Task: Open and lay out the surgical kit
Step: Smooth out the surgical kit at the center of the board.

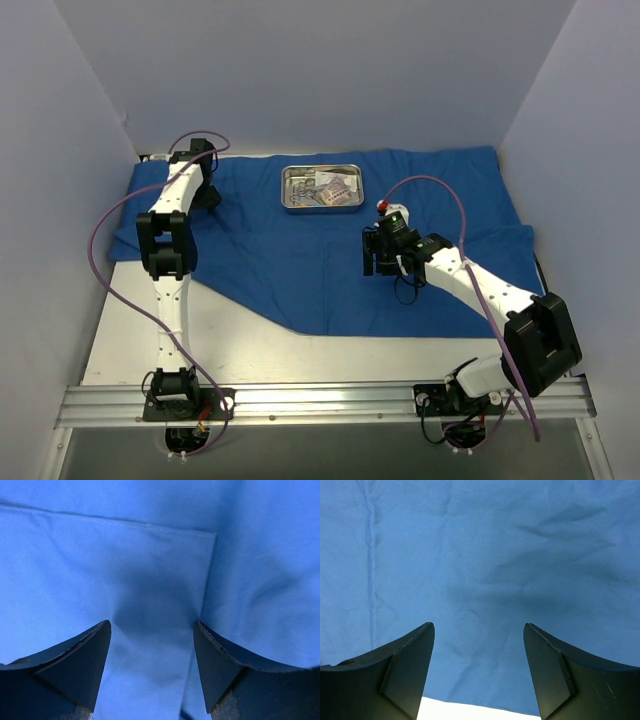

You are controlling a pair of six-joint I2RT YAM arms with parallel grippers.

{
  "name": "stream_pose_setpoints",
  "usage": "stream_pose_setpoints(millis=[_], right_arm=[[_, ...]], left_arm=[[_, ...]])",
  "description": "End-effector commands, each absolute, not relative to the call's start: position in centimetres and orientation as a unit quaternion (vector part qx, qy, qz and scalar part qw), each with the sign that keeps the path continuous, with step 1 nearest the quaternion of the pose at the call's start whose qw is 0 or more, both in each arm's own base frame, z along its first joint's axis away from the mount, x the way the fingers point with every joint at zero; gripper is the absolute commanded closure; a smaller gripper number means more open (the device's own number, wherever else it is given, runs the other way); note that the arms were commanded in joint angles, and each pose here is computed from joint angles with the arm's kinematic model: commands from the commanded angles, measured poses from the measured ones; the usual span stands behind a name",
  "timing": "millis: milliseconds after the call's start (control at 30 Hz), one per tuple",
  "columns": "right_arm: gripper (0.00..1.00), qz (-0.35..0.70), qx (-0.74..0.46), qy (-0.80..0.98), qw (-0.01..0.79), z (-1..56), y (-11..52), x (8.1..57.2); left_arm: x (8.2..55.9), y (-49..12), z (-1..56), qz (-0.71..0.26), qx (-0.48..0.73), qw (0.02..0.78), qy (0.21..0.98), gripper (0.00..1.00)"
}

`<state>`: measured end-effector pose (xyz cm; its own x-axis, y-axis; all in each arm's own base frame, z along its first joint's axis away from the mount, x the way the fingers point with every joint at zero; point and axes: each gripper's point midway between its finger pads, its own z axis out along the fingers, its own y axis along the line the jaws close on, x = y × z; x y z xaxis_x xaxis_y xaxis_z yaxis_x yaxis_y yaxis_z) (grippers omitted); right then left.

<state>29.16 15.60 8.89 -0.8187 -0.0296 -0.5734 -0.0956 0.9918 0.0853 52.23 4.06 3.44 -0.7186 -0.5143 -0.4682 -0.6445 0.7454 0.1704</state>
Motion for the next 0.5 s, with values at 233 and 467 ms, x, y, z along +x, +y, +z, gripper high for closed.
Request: stream_pose_setpoints(millis=[233, 467], right_arm=[[0.33, 0.047, -0.030, 0.956, 0.287, 8.1, 15.7, 28.6], [0.33, 0.044, -0.026, 0.957, 0.286, 7.9, 15.8, 28.5]], left_arm=[[55.0, 3.3, 5.9, 0.134, -0.329, 0.258, 0.898, 0.25], [53.2, 4.0, 3.5, 0.170, -0.318, 0.208, 0.909, 0.29]])
